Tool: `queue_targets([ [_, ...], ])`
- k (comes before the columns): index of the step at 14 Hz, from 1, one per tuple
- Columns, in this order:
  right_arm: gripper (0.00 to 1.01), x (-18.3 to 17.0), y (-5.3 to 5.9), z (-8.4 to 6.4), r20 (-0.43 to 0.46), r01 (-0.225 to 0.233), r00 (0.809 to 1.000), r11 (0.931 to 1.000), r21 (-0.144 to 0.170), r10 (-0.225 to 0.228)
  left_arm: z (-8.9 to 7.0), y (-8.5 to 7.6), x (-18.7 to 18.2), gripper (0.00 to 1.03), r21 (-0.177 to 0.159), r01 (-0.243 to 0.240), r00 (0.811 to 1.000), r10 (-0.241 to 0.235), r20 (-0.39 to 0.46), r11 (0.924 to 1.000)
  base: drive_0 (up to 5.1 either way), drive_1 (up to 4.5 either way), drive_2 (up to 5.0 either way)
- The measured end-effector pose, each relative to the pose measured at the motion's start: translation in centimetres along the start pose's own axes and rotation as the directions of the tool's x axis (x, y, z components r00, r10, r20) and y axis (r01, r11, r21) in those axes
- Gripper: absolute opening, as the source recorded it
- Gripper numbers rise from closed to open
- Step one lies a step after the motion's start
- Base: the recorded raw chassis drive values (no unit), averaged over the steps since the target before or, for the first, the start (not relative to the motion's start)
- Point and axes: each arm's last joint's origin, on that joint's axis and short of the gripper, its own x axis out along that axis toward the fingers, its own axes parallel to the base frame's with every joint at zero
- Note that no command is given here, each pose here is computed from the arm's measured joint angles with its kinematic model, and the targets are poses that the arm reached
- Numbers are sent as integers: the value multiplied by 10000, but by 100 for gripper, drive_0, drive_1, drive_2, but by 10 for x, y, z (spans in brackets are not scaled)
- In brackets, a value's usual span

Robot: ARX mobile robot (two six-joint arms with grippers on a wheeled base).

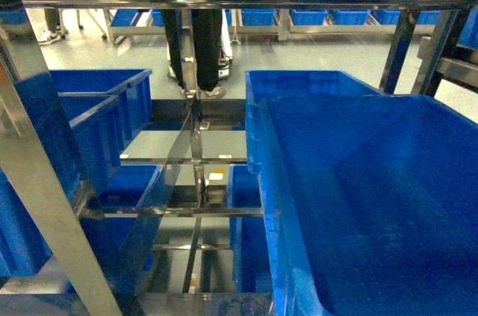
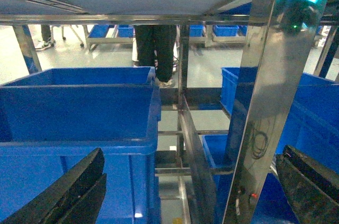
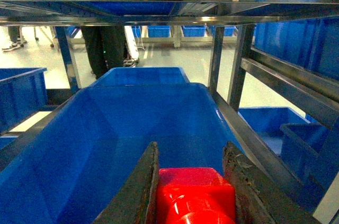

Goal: Pick red block from blue box to shelf

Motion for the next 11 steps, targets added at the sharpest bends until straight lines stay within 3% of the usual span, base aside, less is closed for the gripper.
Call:
queue_targets([
  [2, 29, 0, 0, 0, -11, 0, 10000, 10000, 0, 0, 0, 0, 0, 98, 0, 0, 10000, 0, 0, 10000, 0, 0, 0],
  [3, 29, 0, 1, -2, -1058, 370, 9936, 9987, -343, -405, 0, 0, 0, 98, 0, 4, 10000, -4, 0, 10000, 0, 0, 0],
  [6, 29, 4, 3, -3, -2447, 577, 9669, 9960, -683, -728, 0, 0, 0, 98, 4, 4, 10000, -4, -4, 10000, 0, 0, 0],
  [9, 29, 11, 6, -3, -2846, 413, 9566, 9961, -779, -619, 0, 0, 0, 98, 4, 11, 10000, -11, 4, 10000, 0, 0, 0],
  [11, 29, 27, 6, -1, -3032, 141, 9524, 9981, -605, -318, 0, 0, 0, 98, 0, -4, 10000, 4, 0, 10000, 0, 0, 0],
])
